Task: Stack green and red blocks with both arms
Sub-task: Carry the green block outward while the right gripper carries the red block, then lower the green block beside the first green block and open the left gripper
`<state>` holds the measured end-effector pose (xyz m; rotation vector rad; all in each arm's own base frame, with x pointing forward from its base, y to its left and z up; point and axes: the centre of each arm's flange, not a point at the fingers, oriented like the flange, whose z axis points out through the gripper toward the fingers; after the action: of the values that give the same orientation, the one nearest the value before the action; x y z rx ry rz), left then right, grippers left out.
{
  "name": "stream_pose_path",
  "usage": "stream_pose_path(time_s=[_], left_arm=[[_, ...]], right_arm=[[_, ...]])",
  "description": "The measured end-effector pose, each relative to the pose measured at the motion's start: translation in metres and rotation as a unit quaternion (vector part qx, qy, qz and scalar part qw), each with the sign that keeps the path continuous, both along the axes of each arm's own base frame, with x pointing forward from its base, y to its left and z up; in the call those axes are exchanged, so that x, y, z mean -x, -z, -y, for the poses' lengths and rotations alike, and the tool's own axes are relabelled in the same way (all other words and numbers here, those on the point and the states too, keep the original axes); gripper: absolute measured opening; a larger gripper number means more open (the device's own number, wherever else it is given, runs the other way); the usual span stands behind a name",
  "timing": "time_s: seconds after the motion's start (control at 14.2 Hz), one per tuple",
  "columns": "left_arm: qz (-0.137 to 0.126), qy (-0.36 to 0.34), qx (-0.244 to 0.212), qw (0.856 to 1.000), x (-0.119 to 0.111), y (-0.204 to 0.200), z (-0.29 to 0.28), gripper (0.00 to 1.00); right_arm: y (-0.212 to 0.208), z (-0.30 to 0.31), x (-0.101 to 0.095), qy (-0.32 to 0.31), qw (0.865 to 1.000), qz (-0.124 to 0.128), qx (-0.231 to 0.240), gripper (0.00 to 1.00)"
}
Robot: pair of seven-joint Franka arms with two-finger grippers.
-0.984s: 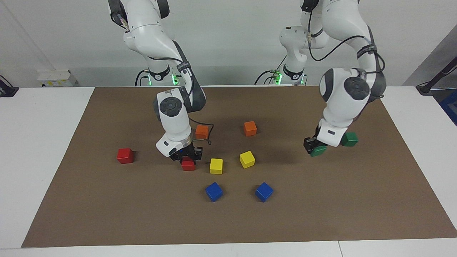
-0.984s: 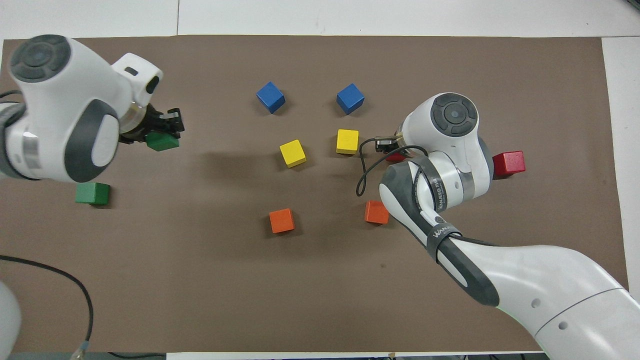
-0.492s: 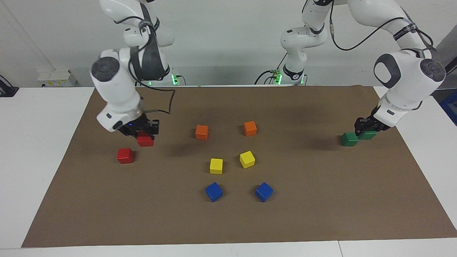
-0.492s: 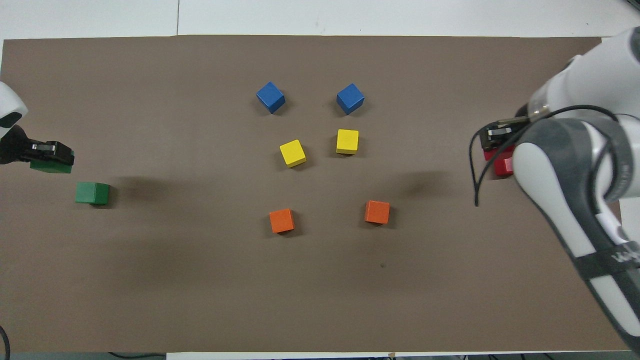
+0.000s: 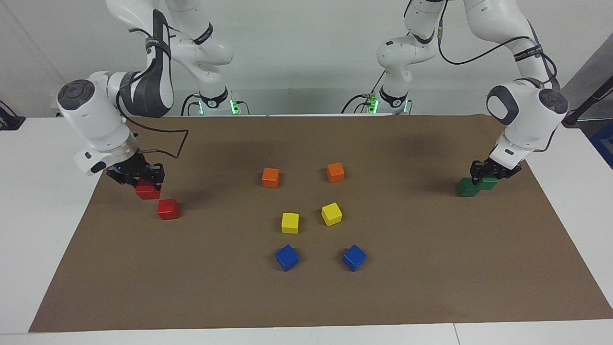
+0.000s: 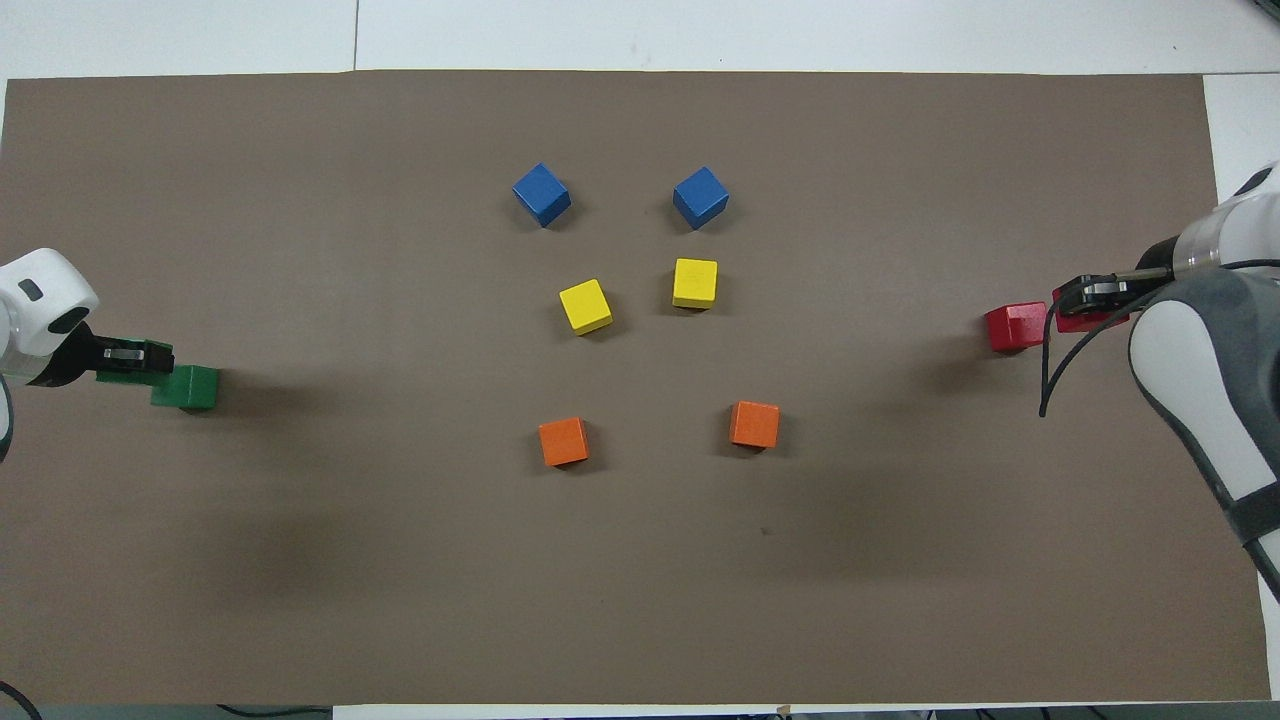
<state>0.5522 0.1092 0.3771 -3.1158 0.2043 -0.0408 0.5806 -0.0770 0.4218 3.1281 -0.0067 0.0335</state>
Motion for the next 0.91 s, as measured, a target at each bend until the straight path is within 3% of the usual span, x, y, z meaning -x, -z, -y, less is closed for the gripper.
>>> stream_pose_path(time_s=[0.56,0.91], left_arm=[[0.0,-0.004,0.002,1.0,0.011,0.021,-0.002,0.56],[-0.003,-0.004,0.002,1.0,0.014,0.025,-0.002,0.56]], right_arm=[[0.037,-0.01,0.001,-0.009,1.0,0.027,0.002,0.55],[0.049,-0.016,0.0,-0.015,1.0,0.021,0.001,0.55]])
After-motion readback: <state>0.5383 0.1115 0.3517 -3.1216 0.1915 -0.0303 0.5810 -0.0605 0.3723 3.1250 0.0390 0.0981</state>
